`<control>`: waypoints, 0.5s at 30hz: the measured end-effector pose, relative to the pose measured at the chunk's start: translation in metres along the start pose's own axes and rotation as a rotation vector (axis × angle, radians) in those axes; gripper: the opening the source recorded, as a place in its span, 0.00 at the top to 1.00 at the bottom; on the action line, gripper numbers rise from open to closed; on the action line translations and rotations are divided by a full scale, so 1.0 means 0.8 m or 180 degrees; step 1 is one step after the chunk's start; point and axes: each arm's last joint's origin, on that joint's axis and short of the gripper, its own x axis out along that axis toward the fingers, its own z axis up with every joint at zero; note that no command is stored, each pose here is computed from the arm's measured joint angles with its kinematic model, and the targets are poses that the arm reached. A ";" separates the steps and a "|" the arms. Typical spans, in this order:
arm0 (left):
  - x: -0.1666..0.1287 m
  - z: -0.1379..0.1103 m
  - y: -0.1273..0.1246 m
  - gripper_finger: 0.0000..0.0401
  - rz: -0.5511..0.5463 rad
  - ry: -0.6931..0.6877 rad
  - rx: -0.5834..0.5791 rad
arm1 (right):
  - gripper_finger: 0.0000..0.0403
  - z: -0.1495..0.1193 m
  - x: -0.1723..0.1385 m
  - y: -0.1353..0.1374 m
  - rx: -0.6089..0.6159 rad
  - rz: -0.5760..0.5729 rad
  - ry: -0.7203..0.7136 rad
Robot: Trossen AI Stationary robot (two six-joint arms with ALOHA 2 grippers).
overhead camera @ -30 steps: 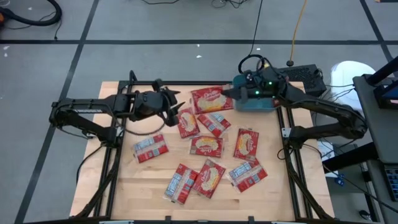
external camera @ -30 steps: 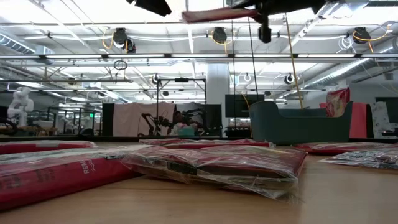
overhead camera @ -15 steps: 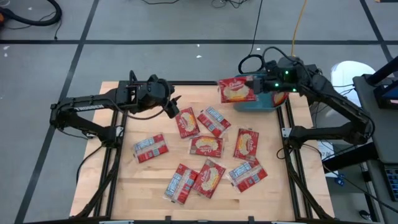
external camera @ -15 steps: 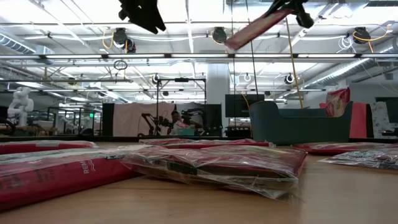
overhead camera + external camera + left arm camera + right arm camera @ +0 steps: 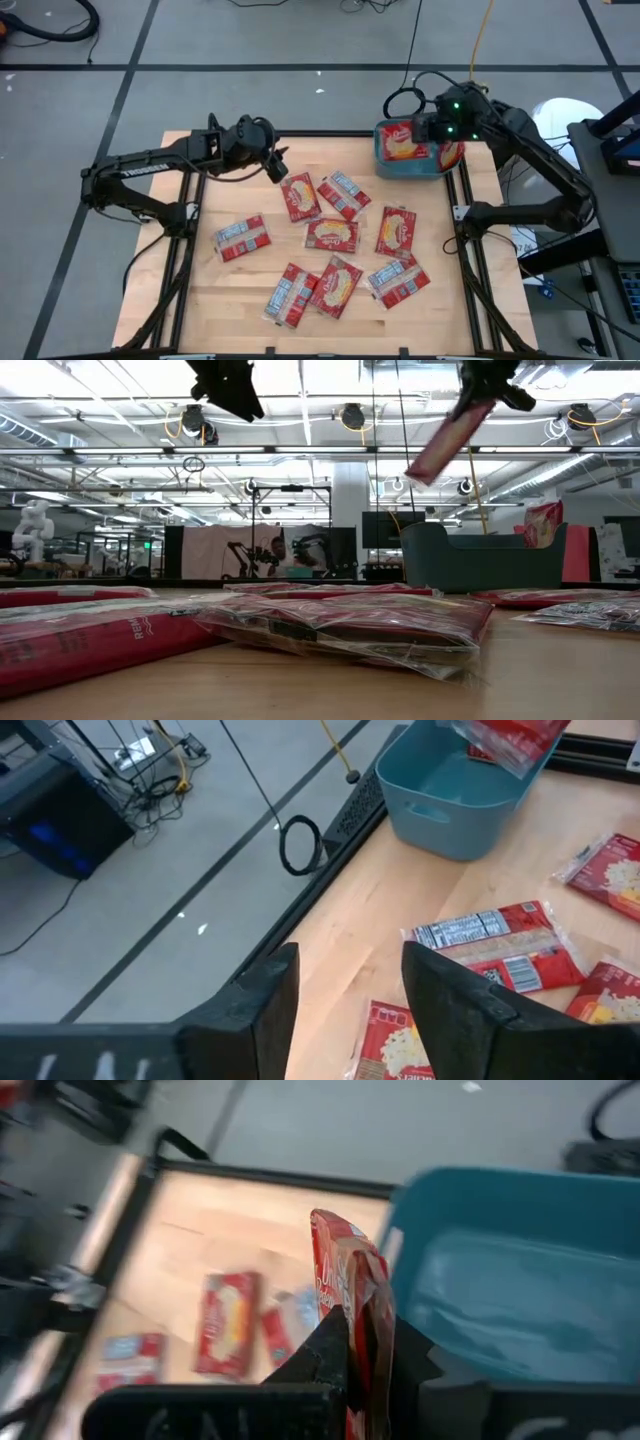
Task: Sort popcorn bags into baskets
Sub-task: Put the popcorn bag into the blue bin
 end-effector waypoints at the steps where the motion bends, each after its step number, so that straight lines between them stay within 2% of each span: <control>1: 0.000 0.000 0.001 0.55 0.0007 0.0002 -0.0016 | 0.97 0.001 0.003 -0.003 -0.0015 -0.0065 0.0046; 10: 0.001 0.000 0.003 0.55 0.0030 0.0007 -0.0043 | 0.97 0.027 0.015 -0.019 0.0127 0.0054 -0.0048; 15: 0.002 0.000 0.003 0.55 0.0030 0.0008 -0.0049 | 0.97 0.040 0.013 -0.032 0.0403 -0.0130 -0.0056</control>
